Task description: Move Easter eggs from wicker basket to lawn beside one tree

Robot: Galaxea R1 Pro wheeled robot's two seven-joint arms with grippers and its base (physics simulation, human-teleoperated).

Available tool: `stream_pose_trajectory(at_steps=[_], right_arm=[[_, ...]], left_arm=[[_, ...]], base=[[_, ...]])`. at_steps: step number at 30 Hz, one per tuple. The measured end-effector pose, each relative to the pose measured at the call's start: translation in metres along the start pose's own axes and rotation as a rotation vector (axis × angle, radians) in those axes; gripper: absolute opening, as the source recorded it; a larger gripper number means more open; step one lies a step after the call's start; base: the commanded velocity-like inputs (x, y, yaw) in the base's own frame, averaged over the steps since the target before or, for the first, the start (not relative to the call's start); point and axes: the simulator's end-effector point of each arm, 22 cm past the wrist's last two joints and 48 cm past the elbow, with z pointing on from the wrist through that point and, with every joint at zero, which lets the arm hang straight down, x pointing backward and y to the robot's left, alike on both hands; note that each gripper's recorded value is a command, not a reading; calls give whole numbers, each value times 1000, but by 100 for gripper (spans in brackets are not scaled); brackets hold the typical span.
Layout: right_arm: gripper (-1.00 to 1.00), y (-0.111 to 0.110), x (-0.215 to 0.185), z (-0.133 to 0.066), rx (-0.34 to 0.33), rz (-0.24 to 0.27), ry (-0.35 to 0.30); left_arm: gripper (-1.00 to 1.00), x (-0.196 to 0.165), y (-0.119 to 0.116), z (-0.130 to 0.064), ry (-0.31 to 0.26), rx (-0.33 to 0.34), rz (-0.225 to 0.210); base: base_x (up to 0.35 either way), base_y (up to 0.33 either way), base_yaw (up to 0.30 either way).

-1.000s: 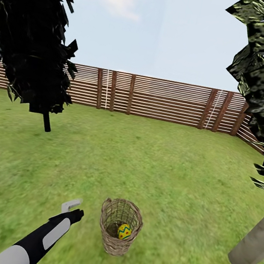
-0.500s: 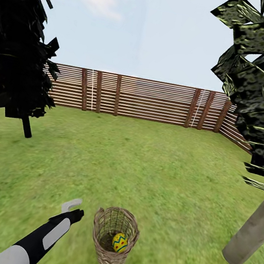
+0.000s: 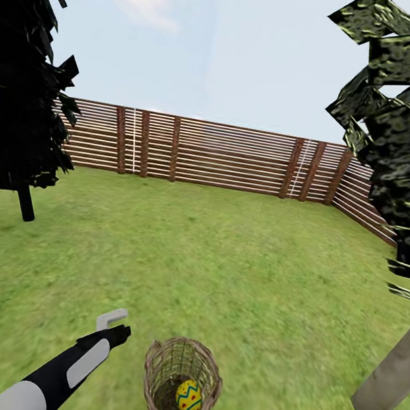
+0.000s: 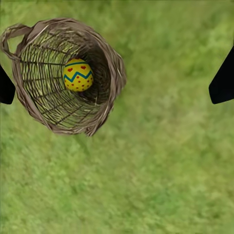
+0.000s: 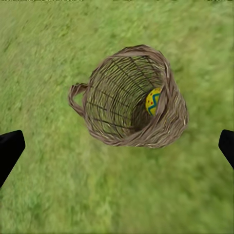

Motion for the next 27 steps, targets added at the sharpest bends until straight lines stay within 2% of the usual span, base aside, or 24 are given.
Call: stream_pose_trajectory(at_steps=[11, 27], right_arm=[[100, 1, -1, 0, -3, 2, -5], [100, 3, -8, -2, -12, -1, -20]], left_arm=[[100, 0, -1, 0, -1, 1, 1], [100, -7, -4, -5, -15, 9, -1]], base=[[225, 116, -33], [111, 9, -223]])
